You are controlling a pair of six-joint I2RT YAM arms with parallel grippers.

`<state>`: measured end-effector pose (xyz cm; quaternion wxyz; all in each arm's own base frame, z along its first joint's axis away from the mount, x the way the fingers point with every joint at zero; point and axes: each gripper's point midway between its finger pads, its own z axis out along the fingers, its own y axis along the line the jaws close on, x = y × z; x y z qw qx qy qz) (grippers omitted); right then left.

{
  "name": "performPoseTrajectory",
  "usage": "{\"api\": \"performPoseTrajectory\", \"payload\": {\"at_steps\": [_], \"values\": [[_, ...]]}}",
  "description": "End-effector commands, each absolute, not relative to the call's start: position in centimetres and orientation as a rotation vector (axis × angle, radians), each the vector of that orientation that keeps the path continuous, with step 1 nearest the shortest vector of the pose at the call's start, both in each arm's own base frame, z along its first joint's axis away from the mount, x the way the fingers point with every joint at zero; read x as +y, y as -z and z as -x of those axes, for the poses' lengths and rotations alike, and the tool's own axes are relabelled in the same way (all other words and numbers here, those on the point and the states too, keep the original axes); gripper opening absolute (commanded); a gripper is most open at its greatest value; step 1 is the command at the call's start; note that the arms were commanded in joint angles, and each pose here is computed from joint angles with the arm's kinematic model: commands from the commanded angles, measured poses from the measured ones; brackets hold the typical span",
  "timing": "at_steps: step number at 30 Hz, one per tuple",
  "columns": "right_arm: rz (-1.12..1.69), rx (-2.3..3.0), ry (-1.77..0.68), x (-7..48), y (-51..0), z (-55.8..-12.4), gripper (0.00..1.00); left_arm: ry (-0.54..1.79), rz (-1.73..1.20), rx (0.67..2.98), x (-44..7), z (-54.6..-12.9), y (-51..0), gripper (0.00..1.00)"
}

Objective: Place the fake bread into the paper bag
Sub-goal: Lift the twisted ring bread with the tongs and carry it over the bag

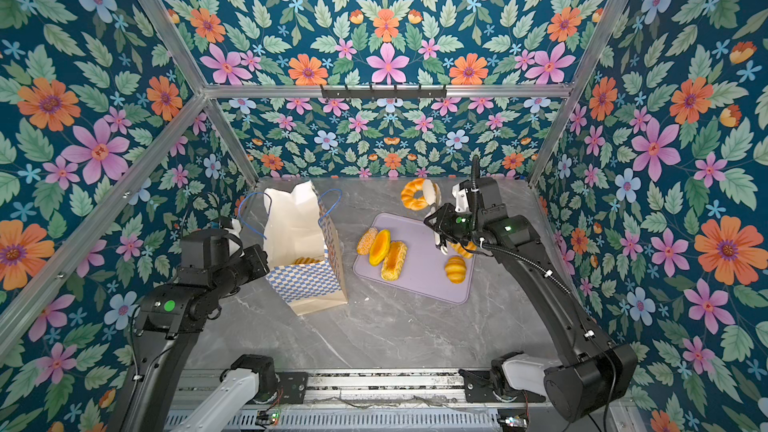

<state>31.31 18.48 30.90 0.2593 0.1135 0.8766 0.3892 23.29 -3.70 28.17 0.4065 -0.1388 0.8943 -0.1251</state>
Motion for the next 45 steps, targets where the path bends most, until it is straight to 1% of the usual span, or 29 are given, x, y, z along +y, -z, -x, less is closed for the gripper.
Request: {"api": "performPoseTrajectory", "payload": {"at_steps": [1, 13, 24, 34, 45], "values": [[-0.271, 2.332, -1.079, 18.6, -32.7, -31.0, 0.31, 0.322, 0.348, 2.239, -3.8, -23.6, -28.4, 0.09], [-0.202, 2.226, -1.173, 19.4, -37.6, -29.5, 0.31, 0.332, 0.348, 2.237, -3.9, -23.7, -28.4, 0.08], [-0.042, 2.16, -1.214, 22.3, -41.2, -27.7, 0.31, 0.334, 0.349, 2.238, -3.9, -23.7, -28.3, 0.08], [0.066, 2.131, -1.248, 24.6, -43.0, -26.5, 0.31, 0.339, 0.35, 2.239, -4.0, -23.6, -28.0, 0.08], [0.291, 2.181, -1.174, 30.6, -43.0, -24.5, 0.31, 0.344, 0.356, 2.239, -4.0, -23.5, -27.9, 0.08]]}}
